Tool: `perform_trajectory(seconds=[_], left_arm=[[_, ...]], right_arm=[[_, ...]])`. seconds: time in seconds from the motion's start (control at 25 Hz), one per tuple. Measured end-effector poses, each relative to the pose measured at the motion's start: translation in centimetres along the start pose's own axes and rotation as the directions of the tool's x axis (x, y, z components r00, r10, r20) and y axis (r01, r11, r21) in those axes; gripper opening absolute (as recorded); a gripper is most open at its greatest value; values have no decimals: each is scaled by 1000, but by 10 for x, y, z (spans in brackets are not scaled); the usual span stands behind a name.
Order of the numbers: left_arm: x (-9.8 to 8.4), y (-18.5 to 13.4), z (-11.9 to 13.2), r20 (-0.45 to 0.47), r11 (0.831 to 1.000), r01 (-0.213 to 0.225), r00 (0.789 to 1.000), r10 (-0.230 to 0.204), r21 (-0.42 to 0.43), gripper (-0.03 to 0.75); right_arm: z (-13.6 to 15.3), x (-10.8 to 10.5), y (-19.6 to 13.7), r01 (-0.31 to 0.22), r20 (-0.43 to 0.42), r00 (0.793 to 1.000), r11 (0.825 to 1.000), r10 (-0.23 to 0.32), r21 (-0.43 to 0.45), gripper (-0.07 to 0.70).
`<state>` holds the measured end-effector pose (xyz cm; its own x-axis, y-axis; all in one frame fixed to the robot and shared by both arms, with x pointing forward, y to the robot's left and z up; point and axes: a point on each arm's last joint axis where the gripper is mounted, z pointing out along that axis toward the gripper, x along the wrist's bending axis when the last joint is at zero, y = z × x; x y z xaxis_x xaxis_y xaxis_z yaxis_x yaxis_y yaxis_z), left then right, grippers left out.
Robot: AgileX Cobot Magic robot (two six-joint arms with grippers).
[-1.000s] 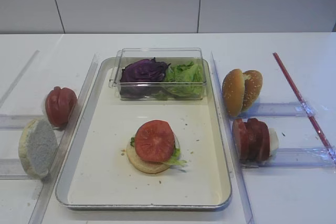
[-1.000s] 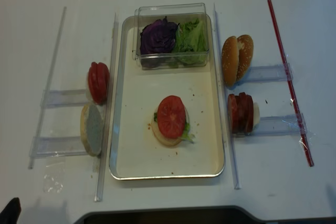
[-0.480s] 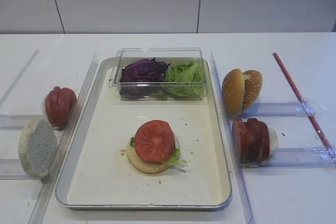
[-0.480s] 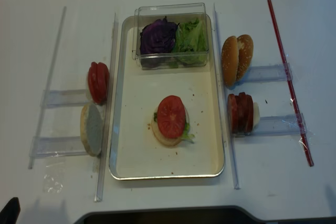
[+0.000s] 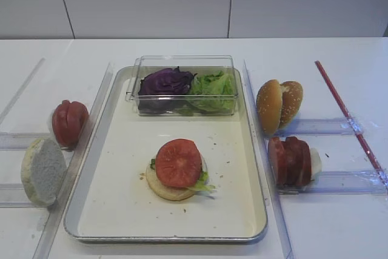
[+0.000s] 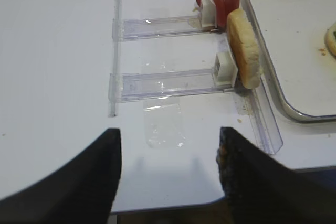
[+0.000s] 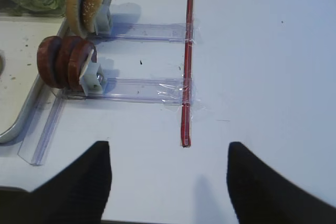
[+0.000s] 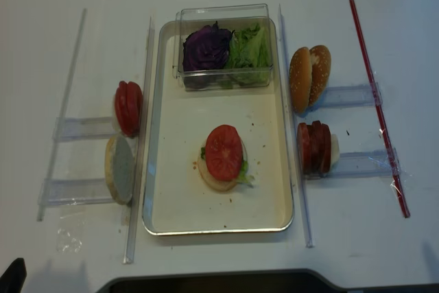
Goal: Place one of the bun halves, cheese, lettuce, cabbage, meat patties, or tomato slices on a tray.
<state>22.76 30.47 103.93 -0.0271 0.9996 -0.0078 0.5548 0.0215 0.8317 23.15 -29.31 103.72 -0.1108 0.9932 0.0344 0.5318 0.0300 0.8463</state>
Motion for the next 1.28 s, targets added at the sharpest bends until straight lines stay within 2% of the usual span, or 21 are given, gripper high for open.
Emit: perform_trajectory(seconds=[0.4,1.28], left_arm=[[0,0,0,0,1000,0,1000,0,0,416],[0,0,0,0,1000,2,1000,-2,0,416]], right_arm=[[0,1,0,7,-7,1000,1000,-7,0,555],[0,1,0,7,-7,1000,1000,-7,-2,559]])
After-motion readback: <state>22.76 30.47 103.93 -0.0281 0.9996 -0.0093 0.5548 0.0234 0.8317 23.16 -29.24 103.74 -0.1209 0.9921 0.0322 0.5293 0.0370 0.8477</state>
